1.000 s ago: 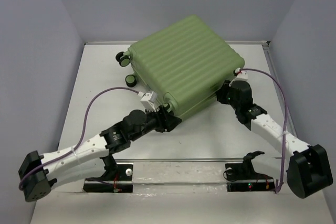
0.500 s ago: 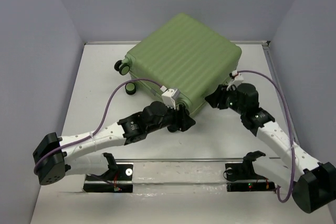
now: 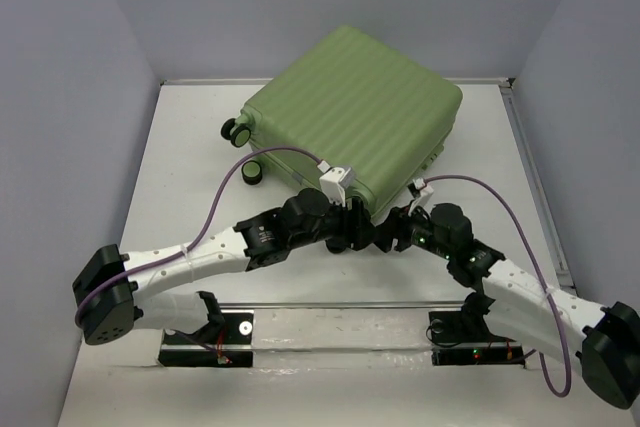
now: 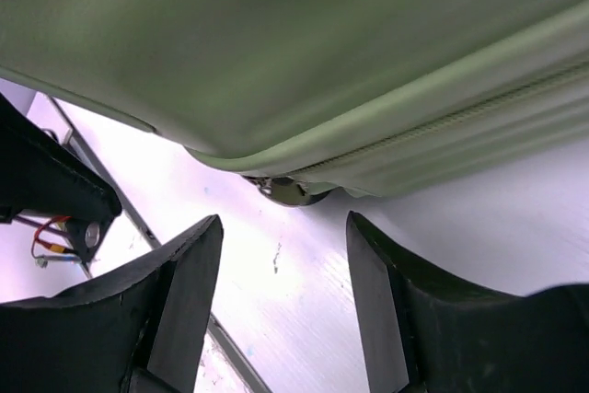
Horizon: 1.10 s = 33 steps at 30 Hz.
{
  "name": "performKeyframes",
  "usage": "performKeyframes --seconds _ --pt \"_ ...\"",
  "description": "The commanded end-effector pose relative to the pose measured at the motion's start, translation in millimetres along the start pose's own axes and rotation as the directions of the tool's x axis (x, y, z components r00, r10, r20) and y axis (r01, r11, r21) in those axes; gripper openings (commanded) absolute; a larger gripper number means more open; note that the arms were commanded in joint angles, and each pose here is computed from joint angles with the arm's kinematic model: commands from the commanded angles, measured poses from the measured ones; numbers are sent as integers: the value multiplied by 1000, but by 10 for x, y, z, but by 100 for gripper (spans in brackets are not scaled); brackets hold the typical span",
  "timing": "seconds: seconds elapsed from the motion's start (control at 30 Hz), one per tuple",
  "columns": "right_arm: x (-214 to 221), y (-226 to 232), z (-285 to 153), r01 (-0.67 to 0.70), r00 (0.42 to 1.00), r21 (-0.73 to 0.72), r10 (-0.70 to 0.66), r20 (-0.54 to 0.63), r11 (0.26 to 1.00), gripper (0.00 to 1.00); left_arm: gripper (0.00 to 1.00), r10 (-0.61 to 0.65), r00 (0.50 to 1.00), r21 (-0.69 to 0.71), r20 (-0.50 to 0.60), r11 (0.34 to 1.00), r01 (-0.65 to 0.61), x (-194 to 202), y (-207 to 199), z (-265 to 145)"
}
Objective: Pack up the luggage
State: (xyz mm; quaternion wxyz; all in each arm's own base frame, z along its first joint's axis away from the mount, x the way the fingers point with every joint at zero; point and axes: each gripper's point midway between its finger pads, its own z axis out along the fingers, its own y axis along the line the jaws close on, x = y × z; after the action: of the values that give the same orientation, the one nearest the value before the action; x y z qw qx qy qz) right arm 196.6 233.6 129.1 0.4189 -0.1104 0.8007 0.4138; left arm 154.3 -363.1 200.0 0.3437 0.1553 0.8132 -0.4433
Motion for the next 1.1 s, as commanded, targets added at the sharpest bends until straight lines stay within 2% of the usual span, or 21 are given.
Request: performKeyframes --seconds 0.0,0.23,0.37,0.43,0.6,0.7,0.73,0.77,0.9,1.07 --pt "-299 201 127 73 988 -77 -61 143 994 63 6 10 974 244 226 967 -67 -779 -788 -195" --pt "-466 367 259 99 971 -99 -75 225 990 57 6 3 975 261 224 963 -63 -795 -824 -197" --pt "-545 311 344 79 957 -31 -67 283 996 41 6 -7 975 287 222 956 -58 -807 -877 -211" --pt "-591 281 364 57 942 11 -57 329 998 26 6 -15 974 302 225 952 -55 -826 -915 -238" --pt "-672 470 336 47 905 -7 -40 423 999 7 6 -19 972 326 232 943 -60 -882 -997 -272" --pt "-639 656 360 44 889 -5 -37 457 999 7 6 -26 969 363 245 929 -67 -987 -1137 -278" --pt "-486 798 422 63 901 -28 -45 431 998 7 6 -28 969 385 246 920 -71 -1023 -1210 -290" --pt "-558 899 421 48 880 -49 -19 475 998 7 6 -39 965 413 260 908 -74 -1135 -1336 -290" --pt "-509 1307 588 39 860 -146 41 508 989 7 6 -63 964 504 260 860 -80 -1289 -1664 -293" --pt "-684 1366 477 -12 791 -187 124 599 982 7 6 -95 962 504 257 862 -49 -1238 -1633 -291"
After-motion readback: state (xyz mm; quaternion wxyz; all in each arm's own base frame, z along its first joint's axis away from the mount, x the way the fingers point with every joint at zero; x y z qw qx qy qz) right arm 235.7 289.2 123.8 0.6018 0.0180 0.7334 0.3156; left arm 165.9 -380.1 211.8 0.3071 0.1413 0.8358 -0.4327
